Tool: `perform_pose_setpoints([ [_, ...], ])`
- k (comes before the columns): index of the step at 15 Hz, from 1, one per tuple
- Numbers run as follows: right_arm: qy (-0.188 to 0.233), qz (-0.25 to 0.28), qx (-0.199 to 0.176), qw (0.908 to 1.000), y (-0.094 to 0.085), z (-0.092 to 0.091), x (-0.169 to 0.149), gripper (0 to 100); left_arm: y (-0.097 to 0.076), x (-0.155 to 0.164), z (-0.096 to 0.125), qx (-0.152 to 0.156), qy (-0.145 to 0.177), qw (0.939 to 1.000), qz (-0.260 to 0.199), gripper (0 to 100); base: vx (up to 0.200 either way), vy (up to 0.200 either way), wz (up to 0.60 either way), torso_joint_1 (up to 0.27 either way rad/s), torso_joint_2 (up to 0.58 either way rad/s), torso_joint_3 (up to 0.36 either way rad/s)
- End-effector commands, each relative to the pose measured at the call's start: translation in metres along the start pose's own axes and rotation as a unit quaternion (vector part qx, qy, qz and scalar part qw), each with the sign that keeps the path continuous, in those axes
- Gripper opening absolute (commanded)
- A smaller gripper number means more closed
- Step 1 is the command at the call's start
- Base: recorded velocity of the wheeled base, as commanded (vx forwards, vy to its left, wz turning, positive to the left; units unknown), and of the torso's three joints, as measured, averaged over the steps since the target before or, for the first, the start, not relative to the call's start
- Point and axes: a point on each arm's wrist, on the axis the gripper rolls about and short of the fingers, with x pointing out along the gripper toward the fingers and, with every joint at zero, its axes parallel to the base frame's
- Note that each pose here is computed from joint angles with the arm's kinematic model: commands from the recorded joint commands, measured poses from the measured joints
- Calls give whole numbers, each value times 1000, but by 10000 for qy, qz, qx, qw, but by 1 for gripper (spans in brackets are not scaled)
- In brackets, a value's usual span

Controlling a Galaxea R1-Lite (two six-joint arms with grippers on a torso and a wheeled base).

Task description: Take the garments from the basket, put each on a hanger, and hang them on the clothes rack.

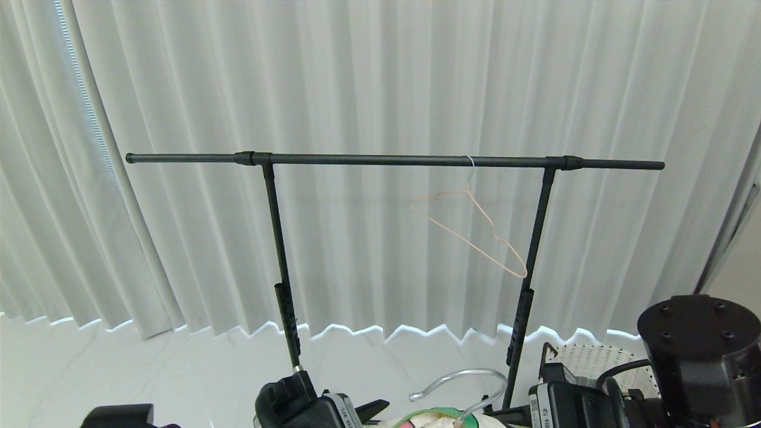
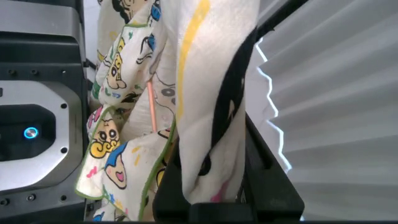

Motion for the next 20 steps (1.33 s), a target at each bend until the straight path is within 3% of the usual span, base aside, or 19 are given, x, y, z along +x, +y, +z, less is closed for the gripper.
perform_pose_setpoints([
  [1, -91, -47, -129, 9999, 0, 2, -5, 0, 0, 0, 1, 67, -6, 10000, -1, 0, 0, 0, 0, 0, 0, 0],
  [2, -136, -90, -279, 9995, 0, 4, -8, 0, 0, 1, 1, 74, -4, 10000, 6, 0, 0, 0, 0, 0, 0, 0],
  [3, -162, -140, -486, 9986, 0, 4, -12, 0, 1, 1, 0, 67, 16, 10000, 38, 100, 0, 0, 0, 0, 0, 0],
  [7, -74, -471, -1400, 9890, -8, 2, -20, 0, 11, 1, -3, -50, 77, 9996, 269, 100, 0, 0, 0, 0, 0, 0],
  [9, -51, -555, -1580, 9859, -11, 0, -23, 0, 12, 0, -6, -78, 59, 9994, 319, 100, 0, 0, 0, 0, 0, 0],
  [14, -3, -994, -1487, 9839, -21, -10, -44, 0, 24, -22, -39, -270, 148, 9968, 741, 100, 0, 0, 0, 0, 0, 0],
  [20, -166, -1135, -1466, 9825, -27, -10, -54, 0, 35, -38, -83, -576, 867, 9855, 1338, 100, 0, 0, 0, 0, 0, 0],
])
